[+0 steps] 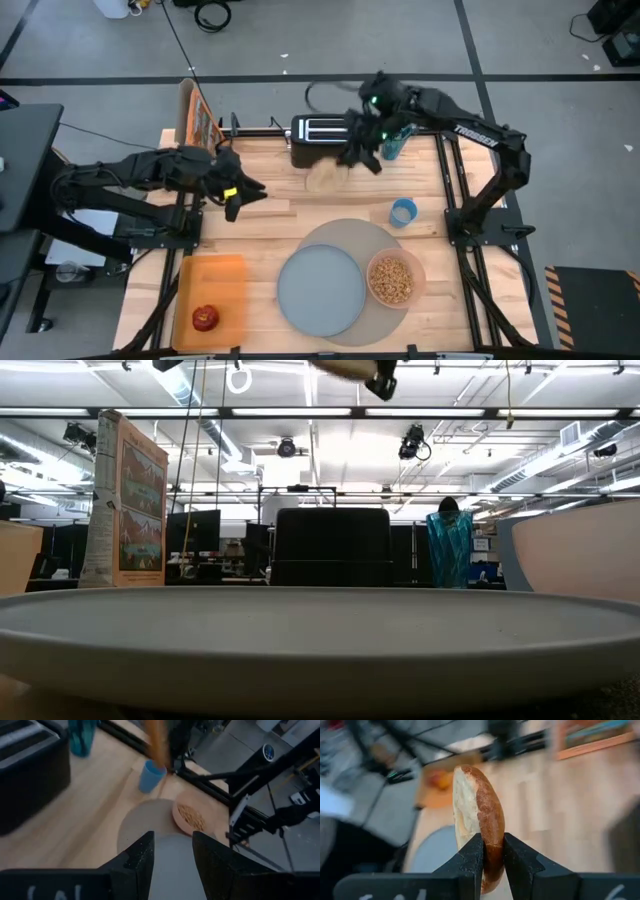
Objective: Arrange a breakfast setting
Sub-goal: Put the bagel bread on the blue plate
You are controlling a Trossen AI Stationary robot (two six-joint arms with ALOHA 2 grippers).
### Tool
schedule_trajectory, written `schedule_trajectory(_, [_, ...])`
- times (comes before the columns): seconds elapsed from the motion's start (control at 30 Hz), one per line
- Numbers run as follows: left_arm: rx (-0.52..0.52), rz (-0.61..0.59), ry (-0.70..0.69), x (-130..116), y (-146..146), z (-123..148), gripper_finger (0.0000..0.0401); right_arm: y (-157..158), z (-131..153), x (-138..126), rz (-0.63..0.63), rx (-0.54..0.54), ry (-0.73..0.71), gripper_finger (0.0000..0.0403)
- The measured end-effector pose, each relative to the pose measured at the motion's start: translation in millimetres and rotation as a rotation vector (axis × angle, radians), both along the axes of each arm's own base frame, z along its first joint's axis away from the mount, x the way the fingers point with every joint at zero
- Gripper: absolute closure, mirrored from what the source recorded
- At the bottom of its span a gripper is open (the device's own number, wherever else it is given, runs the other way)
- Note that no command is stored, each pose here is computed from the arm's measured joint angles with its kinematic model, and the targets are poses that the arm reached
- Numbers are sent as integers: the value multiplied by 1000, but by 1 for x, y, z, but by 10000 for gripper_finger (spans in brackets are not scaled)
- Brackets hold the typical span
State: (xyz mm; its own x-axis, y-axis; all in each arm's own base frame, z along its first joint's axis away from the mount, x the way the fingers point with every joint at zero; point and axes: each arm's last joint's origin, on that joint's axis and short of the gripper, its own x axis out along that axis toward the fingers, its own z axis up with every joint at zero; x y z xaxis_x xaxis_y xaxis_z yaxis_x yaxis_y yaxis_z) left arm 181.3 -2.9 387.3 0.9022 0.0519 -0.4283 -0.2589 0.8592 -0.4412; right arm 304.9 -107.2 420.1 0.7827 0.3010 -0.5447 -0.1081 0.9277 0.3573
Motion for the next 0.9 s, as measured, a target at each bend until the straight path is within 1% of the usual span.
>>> schedule_trajectory(0.1, [31,20,-22,-2,6,7,260,24,-10,13,108,53,42,326])
schedule_trajectory(0.2, [38,46,-32,-3,11,11,260,49,-33,28,221,112,106,326])
schedule_trajectory(0.27, [32,60,-34,-3,13,12,260,64,-48,34,274,142,155,326])
schedule_trajectory(0.33, [32,61,-31,-4,14,14,260,79,-62,37,308,159,199,326])
schedule_trajectory(0.4, [31,58,-31,-5,14,14,260,91,-75,40,334,175,214,326])
schedule_trajectory(0.47, [29,56,-29,-5,13,14,260,101,-88,41,363,213,243,326])
schedule_trajectory(0.57, [18,61,-31,-5,13,14,260,116,-106,44,420,257,235,326])
schedule_trajectory(0.63, [4,66,-32,-5,13,14,260,125,-123,44,437,290,253,326])
schedule_trajectory(0.73, [-19,73,-33,-5,13,14,260,135,-147,46,440,323,239,326])
schedule_trajectory(0.9, [-36,59,-22,-5,13,13,260,147,-180,44,375,356,246,327])
